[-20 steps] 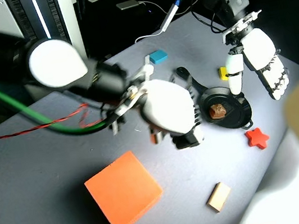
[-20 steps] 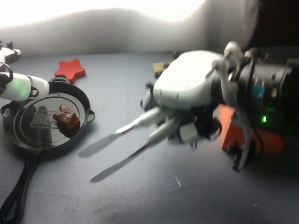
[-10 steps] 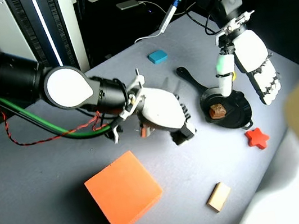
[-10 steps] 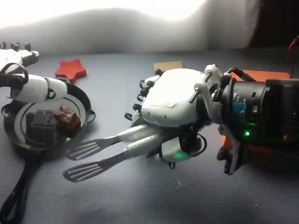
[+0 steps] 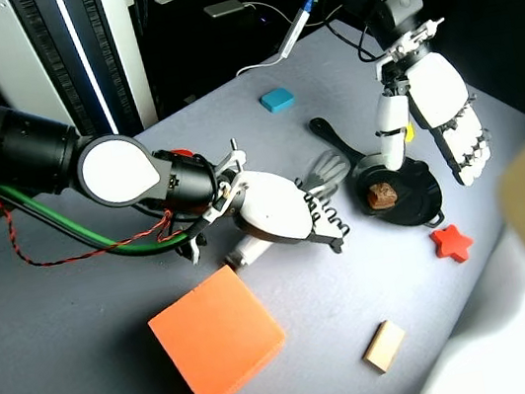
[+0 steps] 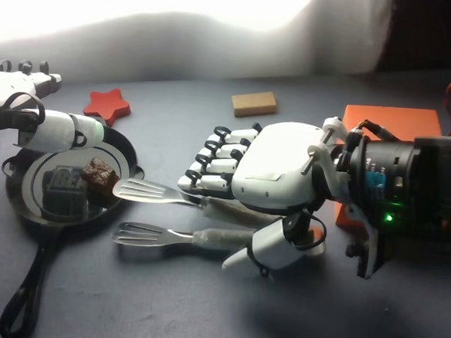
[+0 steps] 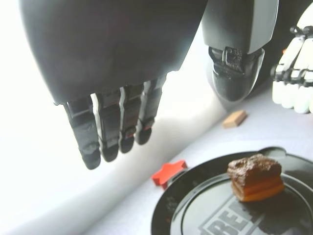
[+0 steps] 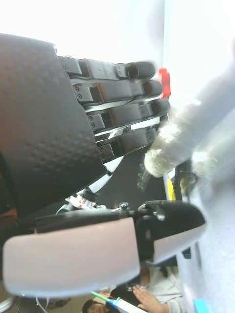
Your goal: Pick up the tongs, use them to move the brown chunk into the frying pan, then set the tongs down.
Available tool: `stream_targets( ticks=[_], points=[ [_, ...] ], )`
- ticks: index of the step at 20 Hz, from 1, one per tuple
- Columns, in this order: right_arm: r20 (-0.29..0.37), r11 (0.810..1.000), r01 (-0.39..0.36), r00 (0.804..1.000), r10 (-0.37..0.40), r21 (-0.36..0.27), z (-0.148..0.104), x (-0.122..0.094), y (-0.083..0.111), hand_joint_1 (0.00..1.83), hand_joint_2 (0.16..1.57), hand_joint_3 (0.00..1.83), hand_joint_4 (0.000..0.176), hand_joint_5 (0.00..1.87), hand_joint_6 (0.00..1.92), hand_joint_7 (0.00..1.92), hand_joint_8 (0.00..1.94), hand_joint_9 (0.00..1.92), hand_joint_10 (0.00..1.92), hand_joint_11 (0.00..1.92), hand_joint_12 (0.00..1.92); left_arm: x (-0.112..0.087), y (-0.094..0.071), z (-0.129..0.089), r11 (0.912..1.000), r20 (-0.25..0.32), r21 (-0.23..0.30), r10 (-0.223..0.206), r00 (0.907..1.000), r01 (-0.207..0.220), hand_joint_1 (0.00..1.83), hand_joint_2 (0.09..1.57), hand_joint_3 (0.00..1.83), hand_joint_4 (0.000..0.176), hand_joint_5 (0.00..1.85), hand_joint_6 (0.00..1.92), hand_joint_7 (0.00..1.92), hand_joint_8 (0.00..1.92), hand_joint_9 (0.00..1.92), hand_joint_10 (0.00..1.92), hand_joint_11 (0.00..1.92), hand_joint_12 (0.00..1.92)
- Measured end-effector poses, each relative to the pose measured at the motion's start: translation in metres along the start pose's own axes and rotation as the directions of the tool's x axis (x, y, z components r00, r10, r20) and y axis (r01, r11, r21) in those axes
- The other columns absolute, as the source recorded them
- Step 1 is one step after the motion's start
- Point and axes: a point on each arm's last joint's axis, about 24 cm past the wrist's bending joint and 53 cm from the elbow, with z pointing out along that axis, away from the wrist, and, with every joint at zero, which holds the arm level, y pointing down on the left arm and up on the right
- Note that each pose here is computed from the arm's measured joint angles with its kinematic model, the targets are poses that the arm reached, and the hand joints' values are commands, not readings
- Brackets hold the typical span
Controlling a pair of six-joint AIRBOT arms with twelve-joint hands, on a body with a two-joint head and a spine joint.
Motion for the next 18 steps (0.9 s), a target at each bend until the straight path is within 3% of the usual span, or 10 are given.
stream_targets(
  ticks=[4,9,10,11,13,14,15,16,17,18],
  points=[
    [-0.001,1.000,0.001,1.000,-0.001,-0.009,-0.014,-0.001,0.008,0.10,0.96,0.00,0.000,0.00,0.00,0.00,0.00,0.00,0.00,0.00,0.00,0.000,-0.002,-0.001,1.0000,0.001,0.002,-0.001,1.0000,0.001,0.00,1.24,0.00,0.000,0.00,0.00,0.01,0.00,0.00,0.00,0.00,0.00],
    [0.042,0.999,-0.017,0.999,0.015,0.033,-0.044,-0.032,0.014,0.01,0.98,0.00,0.000,0.00,0.00,0.02,0.01,0.02,0.01,0.01,0.01,-0.004,-0.023,-0.005,0.9990,0.009,0.042,-0.017,0.9998,0.016,0.00,1.24,0.00,0.000,0.01,0.00,0.03,0.01,0.00,0.00,0.00,0.00],
    [0.047,0.998,-0.036,0.998,0.034,0.052,-0.053,-0.036,0.013,0.00,0.99,0.00,0.000,0.13,0.00,0.15,0.03,0.17,0.00,0.00,0.47,-0.005,-0.029,-0.007,0.9986,0.013,0.052,-0.007,0.9999,0.007,0.00,1.24,0.00,0.000,0.03,0.01,0.04,0.01,0.01,0.01,0.00,0.00],
    [0.057,0.996,-0.056,0.997,0.052,0.068,-0.062,-0.042,0.014,0.00,1.01,0.00,0.000,0.19,0.01,0.23,0.04,0.24,0.02,0.00,0.70,-0.003,-0.034,-0.010,0.9981,0.011,0.062,0.001,0.9999,-0.002,0.00,1.25,0.01,0.000,0.05,0.02,0.05,0.02,0.02,0.01,0.00,0.00],
    [0.090,0.990,-0.095,0.992,0.085,0.105,-0.089,-0.057,0.018,0.04,1.12,0.01,0.000,0.52,0.05,0.60,0.03,0.61,0.10,0.04,1.35,0.009,-0.043,-0.017,0.9970,-0.011,0.077,-0.002,0.9999,0.003,0.00,1.26,0.00,0.000,0.20,0.02,0.20,0.02,0.17,0.03,0.00,0.35],
    [0.097,0.989,-0.094,0.992,0.083,0.116,-0.095,-0.061,0.019,0.04,1.12,0.01,0.000,0.52,0.05,0.60,0.03,0.61,0.10,0.04,1.35,0.013,-0.045,-0.019,0.9968,-0.018,0.079,-0.006,0.9998,0.007,0.00,1.26,0.00,0.000,0.20,0.02,0.20,0.02,0.17,0.03,0.00,0.35],
    [0.105,0.986,-0.096,0.991,0.082,0.139,-0.106,-0.064,0.020,0.08,1.17,0.00,0.000,0.69,0.08,0.79,0.05,0.73,0.23,0.15,1.45,0.017,-0.049,-0.022,0.9962,-0.029,0.086,-0.012,0.9995,0.014,0.00,1.27,0.00,0.000,0.31,0.05,0.36,0.06,0.30,0.10,0.00,0.72],
    [0.111,0.981,-0.101,0.990,0.083,0.168,-0.118,-0.066,0.020,0.07,1.19,0.00,0.000,0.79,0.11,0.90,0.07,0.71,0.55,0.21,1.54,0.021,-0.055,-0.026,0.9952,-0.036,0.096,-0.018,0.9992,0.021,0.00,1.29,0.01,0.000,0.37,0.07,0.46,0.10,0.37,0.16,0.00,0.99],
    [0.115,0.974,-0.110,0.989,0.089,0.197,-0.128,-0.066,0.020,0.12,1.22,0.01,0.000,0.93,0.20,1.01,0.28,0.73,0.95,0.32,1.65,0.023,-0.059,-0.029,0.9945,-0.036,0.102,-0.018,0.9992,0.022,0.02,1.31,0.01,0.000,0.52,0.19,0.54,0.45,0.29,0.91,0.00,1.48],
    [0.123,0.965,-0.124,0.988,0.097,0.233,-0.141,-0.068,0.019,0.15,1.30,0.01,0.000,1.04,0.57,1.08,0.97,0.89,1.46,0.62,1.83,0.026,-0.061,-0.031,0.9941,-0.042,0.106,-0.017,0.9990,0.022,0.17,1.34,0.00,0.000,0.65,0.66,0.58,1.28,0.43,1.61,0.22,1.90]
  ],
)
